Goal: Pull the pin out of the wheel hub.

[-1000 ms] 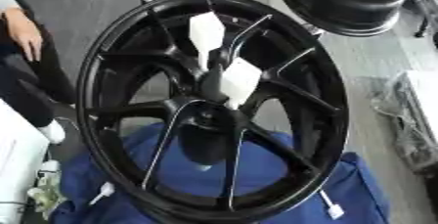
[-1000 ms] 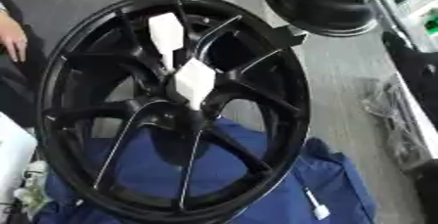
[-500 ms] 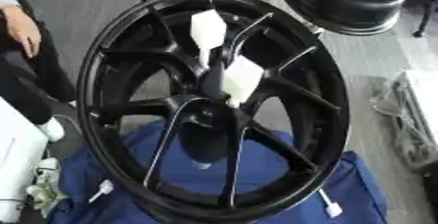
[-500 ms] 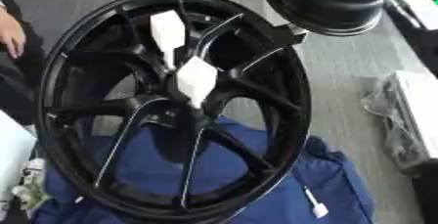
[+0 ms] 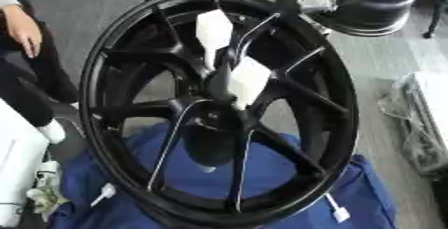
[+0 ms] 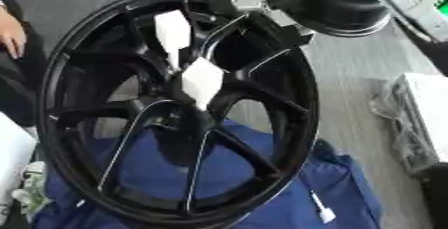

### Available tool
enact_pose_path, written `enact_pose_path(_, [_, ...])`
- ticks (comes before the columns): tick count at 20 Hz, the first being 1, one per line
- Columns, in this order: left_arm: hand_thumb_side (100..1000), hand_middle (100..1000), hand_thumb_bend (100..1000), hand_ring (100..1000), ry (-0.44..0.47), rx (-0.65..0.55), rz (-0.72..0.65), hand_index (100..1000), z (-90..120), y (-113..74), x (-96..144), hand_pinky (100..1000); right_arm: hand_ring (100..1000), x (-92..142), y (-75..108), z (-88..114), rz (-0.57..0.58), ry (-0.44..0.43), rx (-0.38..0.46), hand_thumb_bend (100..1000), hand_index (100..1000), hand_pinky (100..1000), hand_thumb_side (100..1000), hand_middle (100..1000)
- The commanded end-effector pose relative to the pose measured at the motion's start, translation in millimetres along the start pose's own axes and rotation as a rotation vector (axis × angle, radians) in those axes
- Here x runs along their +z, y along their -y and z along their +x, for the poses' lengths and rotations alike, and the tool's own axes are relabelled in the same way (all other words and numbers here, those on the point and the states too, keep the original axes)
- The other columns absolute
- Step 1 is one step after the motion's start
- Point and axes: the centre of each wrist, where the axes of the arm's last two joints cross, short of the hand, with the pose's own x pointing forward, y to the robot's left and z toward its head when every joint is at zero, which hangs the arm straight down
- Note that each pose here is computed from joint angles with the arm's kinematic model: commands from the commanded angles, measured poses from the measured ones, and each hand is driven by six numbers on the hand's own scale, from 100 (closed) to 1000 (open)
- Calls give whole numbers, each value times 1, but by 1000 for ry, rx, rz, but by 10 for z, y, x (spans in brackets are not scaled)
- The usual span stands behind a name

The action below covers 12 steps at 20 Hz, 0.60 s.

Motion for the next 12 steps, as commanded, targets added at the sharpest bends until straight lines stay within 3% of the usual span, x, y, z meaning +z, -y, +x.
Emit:
enact_pose_path(1, [846,690,255,766,37,-18,-11,717,108,-28,-67,689,791,-5,83,79,66,25,59,588,846,856,260,790])
enact_pose_path(7, [849,691,254,767,31,-19,-16,717,97,-27,-60,689,782,-65,98,121,177,48,77,554,838,854,202,779])
enact_pose_path(12, [851,692,253,768,24,-19,-12,716,76,-37,-46,688,772,-62,445,198,386,56,102,546,811,849,194,761])
